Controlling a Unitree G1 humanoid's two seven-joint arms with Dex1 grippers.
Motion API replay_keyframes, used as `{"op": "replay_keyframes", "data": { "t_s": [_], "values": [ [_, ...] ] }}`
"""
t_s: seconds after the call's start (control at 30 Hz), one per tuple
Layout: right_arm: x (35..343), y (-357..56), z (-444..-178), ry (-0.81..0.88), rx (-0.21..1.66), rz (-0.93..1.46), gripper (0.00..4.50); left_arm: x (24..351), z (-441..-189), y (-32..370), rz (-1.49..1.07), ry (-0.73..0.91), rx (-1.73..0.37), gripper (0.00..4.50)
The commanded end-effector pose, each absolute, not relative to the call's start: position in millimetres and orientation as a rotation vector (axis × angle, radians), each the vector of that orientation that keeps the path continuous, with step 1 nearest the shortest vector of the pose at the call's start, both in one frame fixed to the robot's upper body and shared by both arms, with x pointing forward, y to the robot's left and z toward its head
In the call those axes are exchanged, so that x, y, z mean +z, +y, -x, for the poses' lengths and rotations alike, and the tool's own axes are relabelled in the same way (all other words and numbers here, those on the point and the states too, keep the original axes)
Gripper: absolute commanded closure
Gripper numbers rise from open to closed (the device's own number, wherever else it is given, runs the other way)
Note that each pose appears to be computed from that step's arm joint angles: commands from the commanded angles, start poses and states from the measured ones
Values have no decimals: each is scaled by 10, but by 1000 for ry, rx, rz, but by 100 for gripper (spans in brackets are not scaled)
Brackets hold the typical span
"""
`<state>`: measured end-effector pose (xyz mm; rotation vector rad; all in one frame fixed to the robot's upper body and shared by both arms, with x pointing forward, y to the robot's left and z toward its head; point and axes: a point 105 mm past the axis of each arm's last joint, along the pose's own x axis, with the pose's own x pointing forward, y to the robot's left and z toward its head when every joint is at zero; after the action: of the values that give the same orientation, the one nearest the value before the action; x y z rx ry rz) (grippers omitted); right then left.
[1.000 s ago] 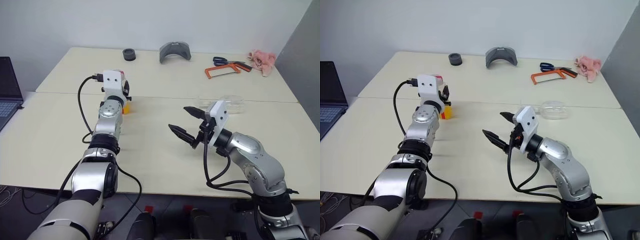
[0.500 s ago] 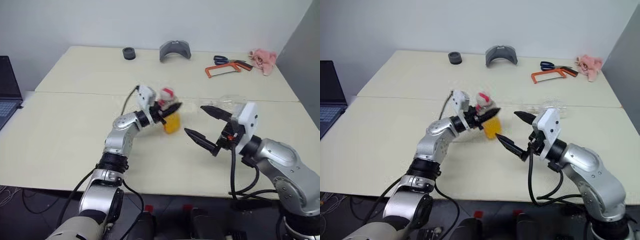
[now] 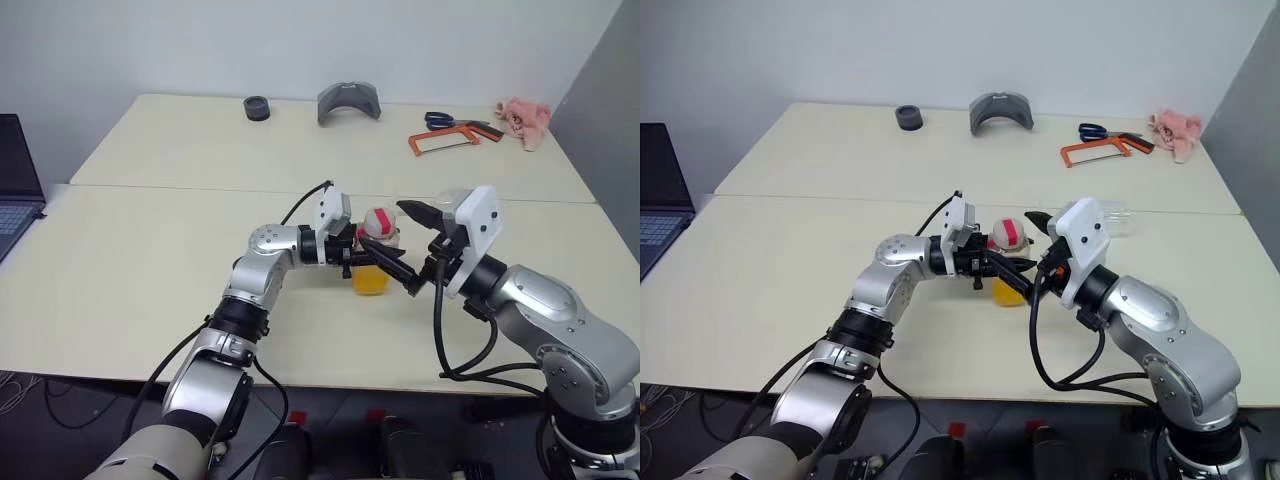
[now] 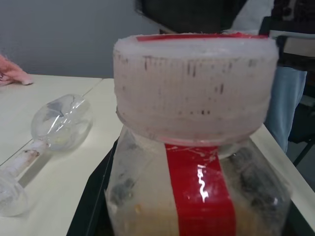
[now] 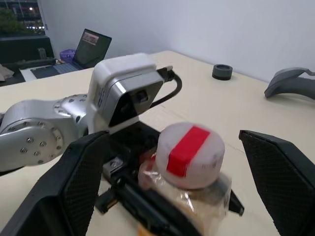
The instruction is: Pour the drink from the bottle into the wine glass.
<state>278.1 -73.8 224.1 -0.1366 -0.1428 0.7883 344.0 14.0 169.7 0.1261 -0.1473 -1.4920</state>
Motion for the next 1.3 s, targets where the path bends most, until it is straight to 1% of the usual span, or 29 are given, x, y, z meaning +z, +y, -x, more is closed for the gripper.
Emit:
{"op": "replay_keyframes", "data": {
  "t_s": [0.03,0.3,0.4,0.5,0.53,0.6,0.77,0.87,0.97,1.03,1.1,1.17,1.23,1.3],
  "values": [
    [2321,-741,-2812,-181,763,139,0,1811,-3416,120,-166,-208,-1507,271],
    [2274,-719,-2842,-173,761,131,0,1787,-3410,133,-180,-213,-1493,272],
    [2263,-710,-2848,-169,768,118,60,1788,-3410,135,-181,-215,-1490,272],
    [2248,-703,-2855,-163,779,116,161,1785,-3400,136,-178,-214,-1493,273],
    [2232,-699,-2853,-156,789,119,205,1789,-3394,134,-172,-215,-1493,273],
    [2197,-682,-2840,-142,814,119,268,1787,-3383,134,-169,-217,-1494,273],
    [2139,-618,-2779,-127,967,185,269,1817,-3339,131,-163,-219,-1522,274],
    [2213,-642,-2741,-174,1183,334,269,1782,-3263,148,-217,-197,-1594,274],
    [2223,-718,-2782,-148,1343,495,269,1741,-3211,177,-251,-171,-1646,274],
    [2257,-767,-2864,-129,1378,536,269,1724,-3210,192,-260,-161,-1654,274],
    [2214,-823,-2913,-80,1393,570,269,1725,-3227,195,-258,-161,-1645,274],
    [2198,-851,-2937,-66,1389,566,269,1739,-3244,197,-246,-168,-1624,274],
    [2255,-872,-2976,-94,1338,527,194,1747,-3250,200,-238,-172,-1610,274],
    [2319,-922,-2980,-127,1266,507,133,1752,-3262,205,-227,-175,-1589,276]
  ]
}}
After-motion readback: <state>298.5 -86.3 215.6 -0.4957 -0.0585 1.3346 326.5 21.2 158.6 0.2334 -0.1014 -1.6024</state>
